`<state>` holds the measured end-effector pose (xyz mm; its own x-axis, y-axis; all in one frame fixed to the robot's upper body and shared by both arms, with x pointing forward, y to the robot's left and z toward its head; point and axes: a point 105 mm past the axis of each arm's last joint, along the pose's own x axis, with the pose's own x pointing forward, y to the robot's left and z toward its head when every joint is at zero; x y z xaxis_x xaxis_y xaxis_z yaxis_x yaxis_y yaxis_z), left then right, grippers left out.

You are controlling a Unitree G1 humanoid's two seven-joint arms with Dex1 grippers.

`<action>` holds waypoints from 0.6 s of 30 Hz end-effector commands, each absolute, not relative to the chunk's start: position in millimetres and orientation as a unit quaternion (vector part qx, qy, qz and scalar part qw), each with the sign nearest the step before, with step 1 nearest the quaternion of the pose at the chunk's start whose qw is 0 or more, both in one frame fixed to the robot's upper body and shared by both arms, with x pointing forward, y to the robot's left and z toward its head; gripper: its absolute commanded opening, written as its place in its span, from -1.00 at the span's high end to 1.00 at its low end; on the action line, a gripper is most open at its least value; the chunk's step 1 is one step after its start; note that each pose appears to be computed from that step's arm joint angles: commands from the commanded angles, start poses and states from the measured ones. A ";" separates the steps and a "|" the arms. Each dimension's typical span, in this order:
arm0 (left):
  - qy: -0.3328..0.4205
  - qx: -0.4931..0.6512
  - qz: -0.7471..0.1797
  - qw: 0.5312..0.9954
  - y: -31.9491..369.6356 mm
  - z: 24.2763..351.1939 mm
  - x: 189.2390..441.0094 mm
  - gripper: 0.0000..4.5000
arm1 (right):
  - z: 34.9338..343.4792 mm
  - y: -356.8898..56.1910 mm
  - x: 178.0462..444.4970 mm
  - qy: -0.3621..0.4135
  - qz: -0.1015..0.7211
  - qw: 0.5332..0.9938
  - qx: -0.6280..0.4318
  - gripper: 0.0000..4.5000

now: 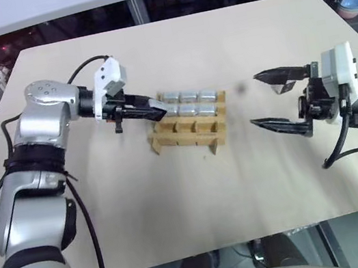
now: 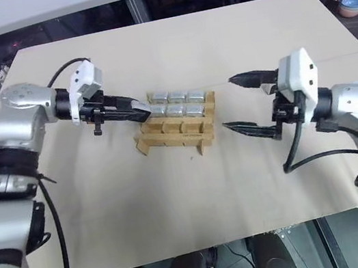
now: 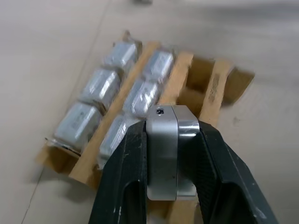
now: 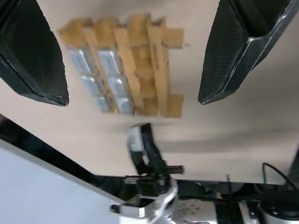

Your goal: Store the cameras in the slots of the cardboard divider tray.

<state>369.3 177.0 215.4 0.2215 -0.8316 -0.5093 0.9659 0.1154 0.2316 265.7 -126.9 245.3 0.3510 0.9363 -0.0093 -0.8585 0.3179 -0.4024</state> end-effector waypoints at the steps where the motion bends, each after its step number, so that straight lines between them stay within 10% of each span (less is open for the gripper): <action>1: 0.110 0.291 -0.621 0.719 172.2 226.6 372.1 0.67 | 259.9 -128.3 261.5 -0.145 0.549 0.801 -0.191 -0.96; 18: 0.177 0.382 -0.613 0.669 172.8 202.7 381.9 0.67 | 251.4 -129.1 253.5 -0.145 0.522 0.818 -0.193 -0.96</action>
<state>380.6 169.6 193.0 0.1657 -0.7055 -0.6891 0.9665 -0.0226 0.2555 259.0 -129.0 240.0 0.4099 0.9121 0.0049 -0.8313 0.3758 -0.4096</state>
